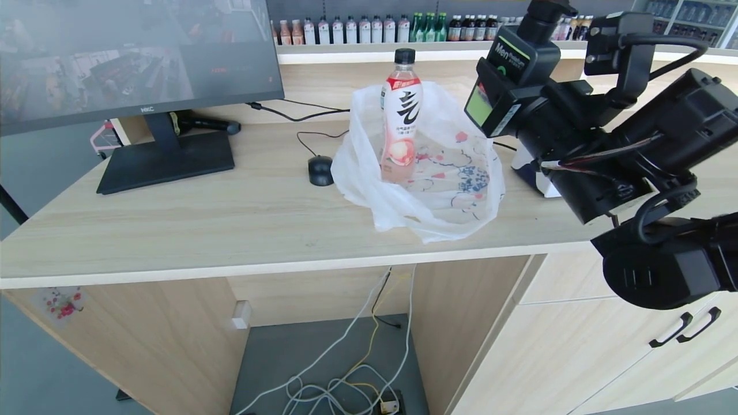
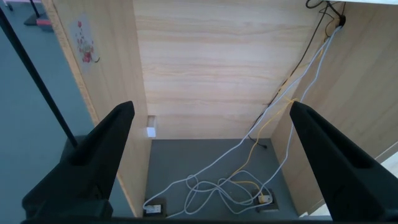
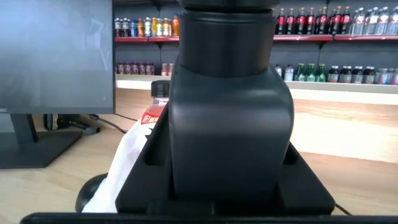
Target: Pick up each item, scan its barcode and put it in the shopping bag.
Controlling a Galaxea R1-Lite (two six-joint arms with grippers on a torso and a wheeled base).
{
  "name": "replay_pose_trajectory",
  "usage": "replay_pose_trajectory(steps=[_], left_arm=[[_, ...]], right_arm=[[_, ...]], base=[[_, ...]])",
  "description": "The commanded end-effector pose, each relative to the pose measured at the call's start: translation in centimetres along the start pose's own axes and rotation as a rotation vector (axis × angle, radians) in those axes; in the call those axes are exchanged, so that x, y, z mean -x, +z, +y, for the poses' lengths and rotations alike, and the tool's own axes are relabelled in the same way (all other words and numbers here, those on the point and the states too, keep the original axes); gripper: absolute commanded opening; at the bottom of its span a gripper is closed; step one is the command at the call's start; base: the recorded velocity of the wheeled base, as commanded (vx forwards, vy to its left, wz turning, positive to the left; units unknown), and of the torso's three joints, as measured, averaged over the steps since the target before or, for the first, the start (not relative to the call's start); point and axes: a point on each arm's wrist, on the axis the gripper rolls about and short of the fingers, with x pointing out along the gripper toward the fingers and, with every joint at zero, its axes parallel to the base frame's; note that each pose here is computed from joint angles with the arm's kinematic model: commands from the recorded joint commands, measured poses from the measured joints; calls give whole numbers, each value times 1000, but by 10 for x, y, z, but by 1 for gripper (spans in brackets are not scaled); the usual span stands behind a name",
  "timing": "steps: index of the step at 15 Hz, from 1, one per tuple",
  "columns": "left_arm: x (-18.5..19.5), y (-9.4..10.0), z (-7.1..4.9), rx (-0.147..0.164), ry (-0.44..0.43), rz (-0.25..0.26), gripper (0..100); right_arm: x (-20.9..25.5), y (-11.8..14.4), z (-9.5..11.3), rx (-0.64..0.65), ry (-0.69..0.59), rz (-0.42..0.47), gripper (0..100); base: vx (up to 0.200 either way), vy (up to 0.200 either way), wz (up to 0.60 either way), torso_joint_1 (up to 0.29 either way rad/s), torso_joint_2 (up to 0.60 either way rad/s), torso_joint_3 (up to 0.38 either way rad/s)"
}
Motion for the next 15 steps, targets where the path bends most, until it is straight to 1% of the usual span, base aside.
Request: replay_pose_trajectory(steps=[1, 2, 4, 7, 11, 15], left_arm=[[0, 0, 0, 0, 1, -1, 100], [0, 0, 0, 0, 1, -1, 100], [0, 0, 0, 0, 1, -1, 100], [0, 0, 0, 0, 1, -1, 100], [0, 0, 0, 0, 1, -1, 100], [0, 0, 0, 0, 1, -1, 100]], right_arm=[[1, 1, 3, 0, 12, 29, 0], [1, -4, 3, 4, 19, 75, 0], [1, -10, 3, -2, 28, 138, 0], [-2, -15, -3, -7, 20, 190, 0], [-25, -14, -6, -31, 40, 228, 0], [-34, -33, -3, -24, 44, 248, 0]], base=[[0, 0, 0, 0, 0, 0], [0, 0, 0, 0, 0, 0], [0, 0, 0, 0, 0, 0], [0, 0, 0, 0, 0, 0], [0, 0, 0, 0, 0, 0], [0, 0, 0, 0, 0, 0]])
